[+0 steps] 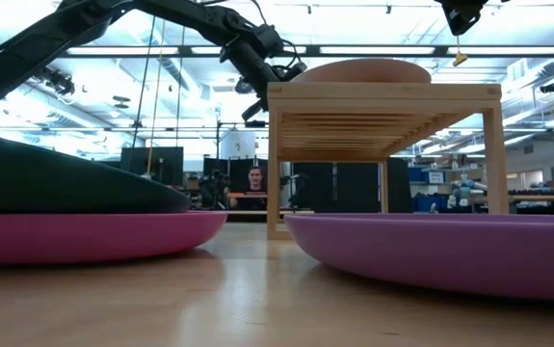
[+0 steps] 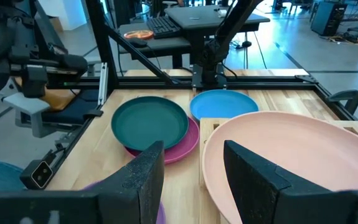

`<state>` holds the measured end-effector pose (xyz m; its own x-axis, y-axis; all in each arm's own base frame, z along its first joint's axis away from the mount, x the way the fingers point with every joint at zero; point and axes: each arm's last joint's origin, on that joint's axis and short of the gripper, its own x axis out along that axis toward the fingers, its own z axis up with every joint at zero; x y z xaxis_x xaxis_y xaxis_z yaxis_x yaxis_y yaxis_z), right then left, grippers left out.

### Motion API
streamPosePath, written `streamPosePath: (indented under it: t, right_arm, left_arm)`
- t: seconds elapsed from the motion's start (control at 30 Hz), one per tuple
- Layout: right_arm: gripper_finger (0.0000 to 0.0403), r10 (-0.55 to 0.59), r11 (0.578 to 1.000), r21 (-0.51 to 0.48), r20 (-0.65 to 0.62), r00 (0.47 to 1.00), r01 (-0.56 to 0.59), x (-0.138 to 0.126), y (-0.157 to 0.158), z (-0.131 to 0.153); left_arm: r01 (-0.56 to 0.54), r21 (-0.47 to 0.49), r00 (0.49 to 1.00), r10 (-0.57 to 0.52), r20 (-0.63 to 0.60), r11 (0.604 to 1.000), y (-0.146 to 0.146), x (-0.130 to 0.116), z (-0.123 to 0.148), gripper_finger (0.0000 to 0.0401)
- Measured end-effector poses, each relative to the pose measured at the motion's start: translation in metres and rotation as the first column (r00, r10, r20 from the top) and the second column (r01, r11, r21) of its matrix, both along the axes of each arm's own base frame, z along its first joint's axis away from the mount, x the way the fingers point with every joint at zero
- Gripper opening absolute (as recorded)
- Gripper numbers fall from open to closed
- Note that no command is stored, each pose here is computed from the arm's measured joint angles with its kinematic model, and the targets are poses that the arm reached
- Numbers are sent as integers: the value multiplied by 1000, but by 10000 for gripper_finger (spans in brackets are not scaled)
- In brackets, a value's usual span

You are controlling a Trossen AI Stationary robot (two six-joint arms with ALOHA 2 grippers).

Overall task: Place and stack plates onto a shelf
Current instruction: Stack the black plate on top of the black plate, then stack the dark green plate on top of the black plate

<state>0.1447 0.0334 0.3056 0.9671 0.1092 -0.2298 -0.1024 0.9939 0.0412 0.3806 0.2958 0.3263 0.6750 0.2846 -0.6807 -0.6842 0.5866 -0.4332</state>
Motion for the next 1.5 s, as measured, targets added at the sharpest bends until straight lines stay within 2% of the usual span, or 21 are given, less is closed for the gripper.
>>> streamPosePath:
  t: [0.93,1.5]
  right_arm:
    - [171,0,1000,0,0,1000,0,0,0,0]
    - [171,0,1000,0,0,1000,0,0,0,0]
  left_arm:
    - [31,52,1000,-31,-6,998,-2,4,1,28]
    - [31,52,1000,-31,-3,998,-3,3,2,149]
